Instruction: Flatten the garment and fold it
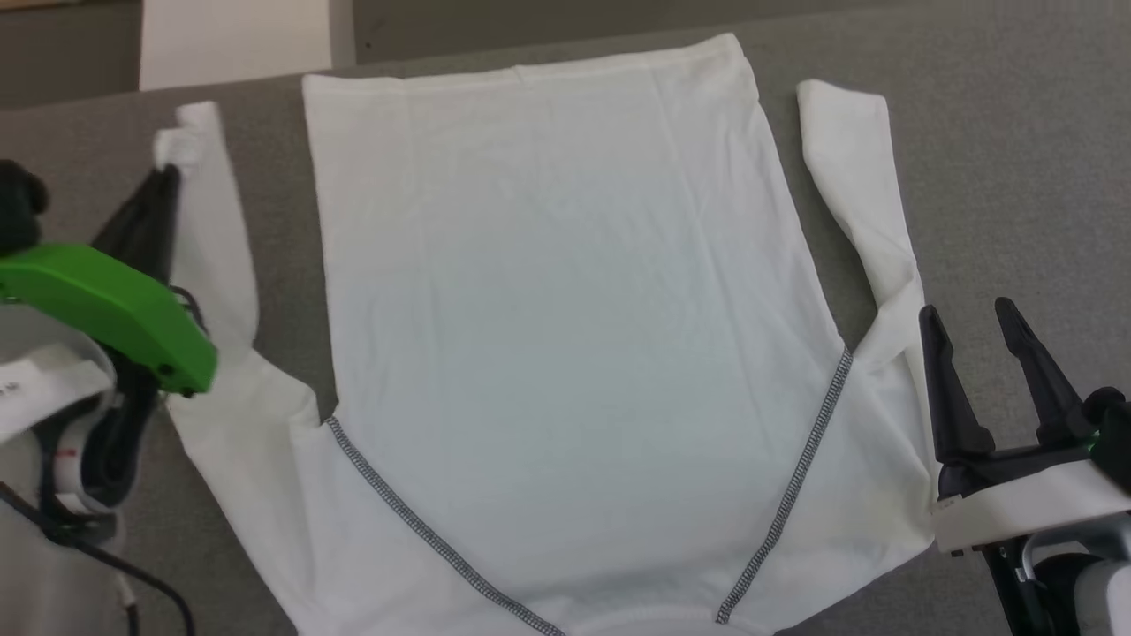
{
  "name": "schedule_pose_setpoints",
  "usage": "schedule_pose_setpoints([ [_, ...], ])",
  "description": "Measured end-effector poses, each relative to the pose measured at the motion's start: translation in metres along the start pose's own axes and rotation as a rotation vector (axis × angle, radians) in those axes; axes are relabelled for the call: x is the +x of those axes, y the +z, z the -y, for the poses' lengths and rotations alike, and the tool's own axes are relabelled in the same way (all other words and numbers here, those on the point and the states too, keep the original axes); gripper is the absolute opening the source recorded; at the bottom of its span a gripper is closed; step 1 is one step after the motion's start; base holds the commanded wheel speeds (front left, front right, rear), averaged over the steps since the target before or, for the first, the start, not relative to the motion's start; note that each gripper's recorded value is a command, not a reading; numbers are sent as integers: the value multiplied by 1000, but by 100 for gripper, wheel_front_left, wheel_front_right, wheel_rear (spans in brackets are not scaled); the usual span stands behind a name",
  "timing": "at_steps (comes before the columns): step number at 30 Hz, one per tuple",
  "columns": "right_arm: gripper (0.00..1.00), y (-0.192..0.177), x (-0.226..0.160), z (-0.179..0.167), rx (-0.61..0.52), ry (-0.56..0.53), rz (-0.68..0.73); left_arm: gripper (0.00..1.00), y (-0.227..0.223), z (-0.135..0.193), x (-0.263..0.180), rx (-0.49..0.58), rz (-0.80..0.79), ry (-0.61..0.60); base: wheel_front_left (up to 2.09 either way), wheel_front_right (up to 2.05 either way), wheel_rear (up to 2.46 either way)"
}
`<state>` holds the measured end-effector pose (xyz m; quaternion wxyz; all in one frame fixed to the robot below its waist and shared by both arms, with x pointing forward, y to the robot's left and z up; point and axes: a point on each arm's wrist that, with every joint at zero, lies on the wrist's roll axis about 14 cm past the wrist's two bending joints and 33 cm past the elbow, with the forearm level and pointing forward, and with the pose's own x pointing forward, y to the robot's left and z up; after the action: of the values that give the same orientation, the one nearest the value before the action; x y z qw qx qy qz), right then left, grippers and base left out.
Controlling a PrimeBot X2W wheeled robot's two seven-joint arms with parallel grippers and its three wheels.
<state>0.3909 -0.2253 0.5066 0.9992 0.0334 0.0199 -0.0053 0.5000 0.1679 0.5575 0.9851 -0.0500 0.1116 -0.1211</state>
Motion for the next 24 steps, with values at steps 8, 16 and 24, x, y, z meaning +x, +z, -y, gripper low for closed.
schedule_pose_setpoints([
  [8,100,24,-7,-18,19,46,60,0,30,89,-40,-49,89,-203,0,0,0],
  [16,100,32,-8,-31,33,82,80,0,21,166,-24,-148,59,-346,0,0,0],
  [24,100,21,-11,-26,44,61,47,0,-36,231,3,-80,-107,-484,0,0,0],
])
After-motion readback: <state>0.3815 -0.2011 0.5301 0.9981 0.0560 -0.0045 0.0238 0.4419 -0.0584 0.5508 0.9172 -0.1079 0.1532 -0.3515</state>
